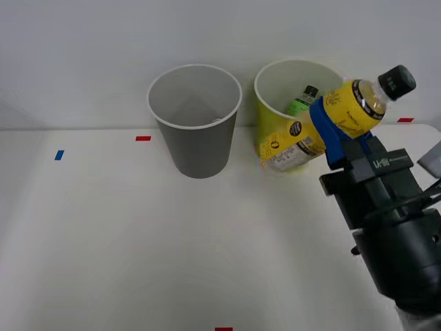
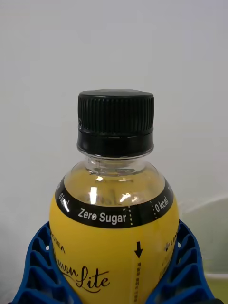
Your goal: Put cans in the gray bin, plastic bottles in the light green bin
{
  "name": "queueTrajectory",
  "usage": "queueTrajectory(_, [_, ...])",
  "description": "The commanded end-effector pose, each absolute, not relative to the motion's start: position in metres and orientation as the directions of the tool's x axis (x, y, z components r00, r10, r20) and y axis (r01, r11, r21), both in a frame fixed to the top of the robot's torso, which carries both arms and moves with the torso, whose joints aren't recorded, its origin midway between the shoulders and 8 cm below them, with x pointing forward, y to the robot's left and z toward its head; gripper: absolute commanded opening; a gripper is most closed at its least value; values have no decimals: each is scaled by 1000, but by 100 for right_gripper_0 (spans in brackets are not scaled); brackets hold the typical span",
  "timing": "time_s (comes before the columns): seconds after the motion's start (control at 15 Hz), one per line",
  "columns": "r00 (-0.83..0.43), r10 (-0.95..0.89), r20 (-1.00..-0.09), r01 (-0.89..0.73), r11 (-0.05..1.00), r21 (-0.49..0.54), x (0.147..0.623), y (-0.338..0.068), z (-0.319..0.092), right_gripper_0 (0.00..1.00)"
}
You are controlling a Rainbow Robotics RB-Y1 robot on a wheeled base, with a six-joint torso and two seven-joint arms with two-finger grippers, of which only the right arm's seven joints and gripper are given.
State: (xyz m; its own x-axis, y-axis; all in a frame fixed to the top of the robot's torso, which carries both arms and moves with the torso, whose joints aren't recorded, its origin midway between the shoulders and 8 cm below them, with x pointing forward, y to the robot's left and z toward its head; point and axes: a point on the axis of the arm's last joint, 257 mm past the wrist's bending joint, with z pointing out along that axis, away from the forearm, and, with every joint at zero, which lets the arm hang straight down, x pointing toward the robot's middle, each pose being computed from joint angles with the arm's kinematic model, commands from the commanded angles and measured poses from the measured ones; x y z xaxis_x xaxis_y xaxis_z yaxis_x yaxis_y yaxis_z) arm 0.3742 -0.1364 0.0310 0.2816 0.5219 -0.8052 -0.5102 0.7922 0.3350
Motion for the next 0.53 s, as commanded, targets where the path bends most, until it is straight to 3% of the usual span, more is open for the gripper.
queueTrajectory(0.07, [307,555,-773,-540,770,339,406,-142,59,0])
queueTrajectory(0.53, [374,491,-786,-481,828,288,514,-172,86,0])
